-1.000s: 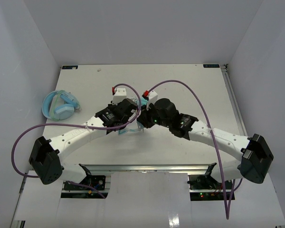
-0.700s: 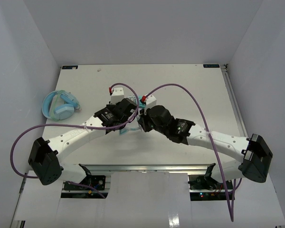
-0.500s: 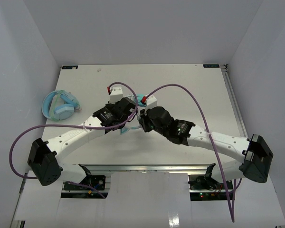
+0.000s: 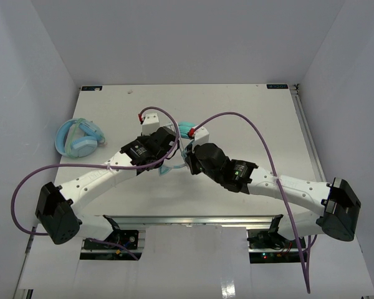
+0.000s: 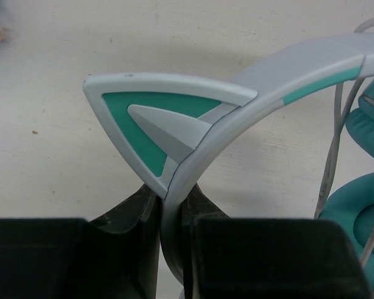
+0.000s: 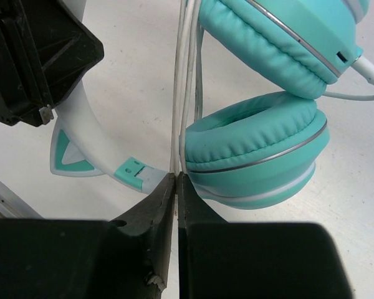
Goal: Wrap the headphones
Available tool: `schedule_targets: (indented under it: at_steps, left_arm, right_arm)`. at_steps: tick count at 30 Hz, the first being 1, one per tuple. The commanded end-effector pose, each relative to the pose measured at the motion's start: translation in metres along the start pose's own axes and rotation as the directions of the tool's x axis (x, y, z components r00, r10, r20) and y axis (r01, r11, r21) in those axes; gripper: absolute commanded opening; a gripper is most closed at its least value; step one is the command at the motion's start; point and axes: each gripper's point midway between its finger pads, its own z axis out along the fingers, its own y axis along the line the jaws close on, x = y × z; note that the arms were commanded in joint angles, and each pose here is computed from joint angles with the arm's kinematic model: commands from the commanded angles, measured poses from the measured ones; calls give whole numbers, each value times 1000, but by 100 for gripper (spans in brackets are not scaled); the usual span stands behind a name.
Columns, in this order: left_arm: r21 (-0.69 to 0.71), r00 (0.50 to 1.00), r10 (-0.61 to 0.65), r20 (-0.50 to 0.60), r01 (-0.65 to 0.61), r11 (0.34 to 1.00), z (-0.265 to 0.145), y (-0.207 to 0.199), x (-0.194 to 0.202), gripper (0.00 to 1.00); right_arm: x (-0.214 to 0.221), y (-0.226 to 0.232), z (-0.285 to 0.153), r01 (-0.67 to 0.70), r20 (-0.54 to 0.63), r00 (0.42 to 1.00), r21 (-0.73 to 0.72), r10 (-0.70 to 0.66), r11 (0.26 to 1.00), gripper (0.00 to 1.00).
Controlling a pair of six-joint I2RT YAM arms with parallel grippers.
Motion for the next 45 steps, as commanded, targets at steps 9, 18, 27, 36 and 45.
schedule_targets:
  at_steps: [9, 18, 27, 36, 45]
  left_arm:
    - [98, 967, -246, 59, 240, 966, -17, -4, -51, 0]
    - [137, 969, -242, 45, 234, 963, -16, -10, -46, 0]
    - [159, 982, -189, 22, 183, 970, -7, -19, -35, 0]
    - [152, 984, -174, 33, 167, 974, -3, -18, -34, 0]
    - [182, 987, -157, 40, 147, 972, 0, -27, -36, 0]
  right_arm:
    - [4, -9, -4, -7, 17, 1000, 50, 6, 999, 8]
    - [-2, -8, -4, 0, 29, 1000, 54, -1, 999, 10]
    - [-2, -9, 0, -3, 27, 1000, 74, 1, 997, 19]
    - [-4, -17, -12, -8, 35, 999, 90, 5, 996, 34]
    - [21, -30, -32, 8, -9, 1000, 80, -7, 997, 49]
